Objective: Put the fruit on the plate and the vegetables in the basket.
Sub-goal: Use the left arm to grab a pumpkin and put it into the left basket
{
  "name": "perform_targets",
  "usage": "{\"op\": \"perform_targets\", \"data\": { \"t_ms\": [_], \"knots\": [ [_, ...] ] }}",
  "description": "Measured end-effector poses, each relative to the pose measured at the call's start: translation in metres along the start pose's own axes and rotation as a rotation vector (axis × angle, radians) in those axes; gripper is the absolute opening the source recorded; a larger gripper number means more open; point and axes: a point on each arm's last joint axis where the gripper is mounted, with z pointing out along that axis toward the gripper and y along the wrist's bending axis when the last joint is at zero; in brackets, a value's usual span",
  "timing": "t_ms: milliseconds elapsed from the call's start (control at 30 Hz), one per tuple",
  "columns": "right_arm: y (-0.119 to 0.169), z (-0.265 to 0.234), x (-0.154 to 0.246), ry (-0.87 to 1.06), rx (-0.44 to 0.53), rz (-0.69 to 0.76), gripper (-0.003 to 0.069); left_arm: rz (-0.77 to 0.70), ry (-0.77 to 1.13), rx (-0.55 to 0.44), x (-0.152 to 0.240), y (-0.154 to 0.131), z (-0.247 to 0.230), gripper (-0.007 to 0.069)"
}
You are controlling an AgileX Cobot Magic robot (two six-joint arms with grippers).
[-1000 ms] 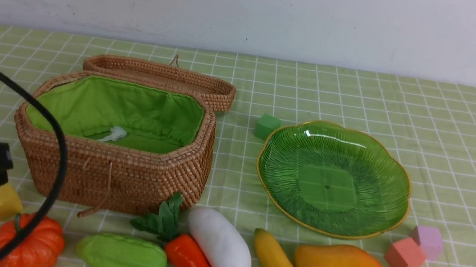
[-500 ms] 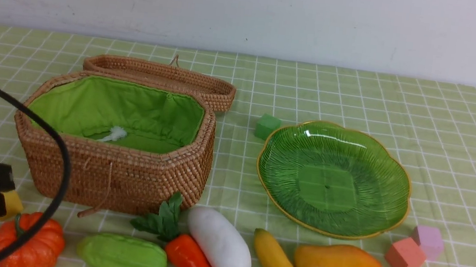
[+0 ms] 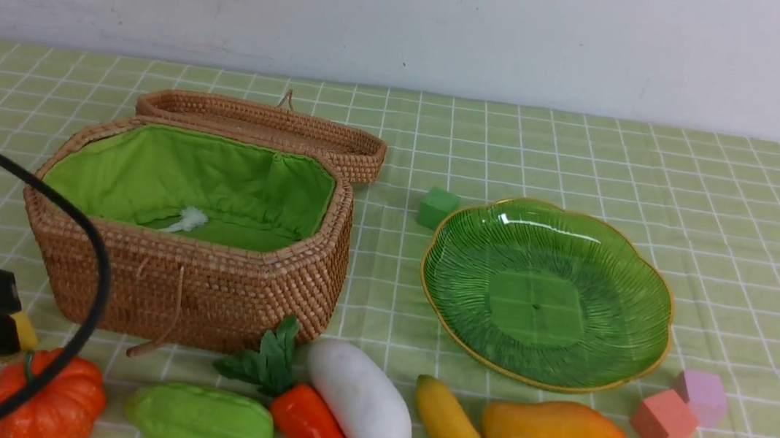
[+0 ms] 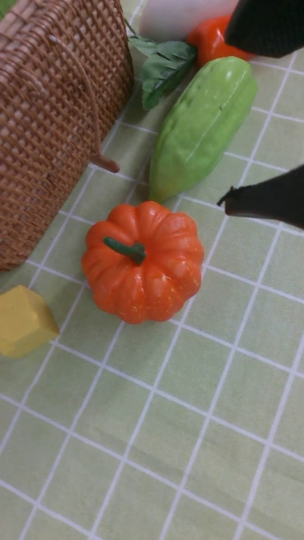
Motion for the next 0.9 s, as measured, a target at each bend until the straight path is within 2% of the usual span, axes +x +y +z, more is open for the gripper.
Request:
{"op": "perform_targets", "data": {
  "t_ms": [133, 267, 467, 600, 767, 900],
  "knots": [
    [0.0, 0.0, 0.0, 0.0, 0.0, 0.0, 0.024, -0.055, 0.023, -0.02, 0.001, 0.0, 0.004, 0.0438],
    [0.0, 0.0, 0.0, 0.0, 0.0, 0.0, 0.024, -0.087, 0.083, -0.095, 0.001, 0.003, 0.016, 0.0438],
    [0.0, 0.0, 0.0, 0.0, 0.0, 0.0, 0.024, 0.03, 0.166, -0.213, -0.006, 0.003, 0.049, 0.0463],
    [0.0, 0.0, 0.0, 0.0, 0.0, 0.0, 0.024, 0.064, 0.233, -0.266, -0.02, -0.007, 0.08, 0.0514],
    [0.0, 0.0, 0.0, 0.0, 0.0, 0.0, 0.024, 0.174, 0.302, -0.292, -0.033, -0.017, 0.118, 0.0547],
    [0.0, 0.0, 0.0, 0.0, 0.0, 0.0, 0.024, 0.23, 0.323, -0.3, -0.037, -0.019, 0.136, 0.0523]
  ]
}}
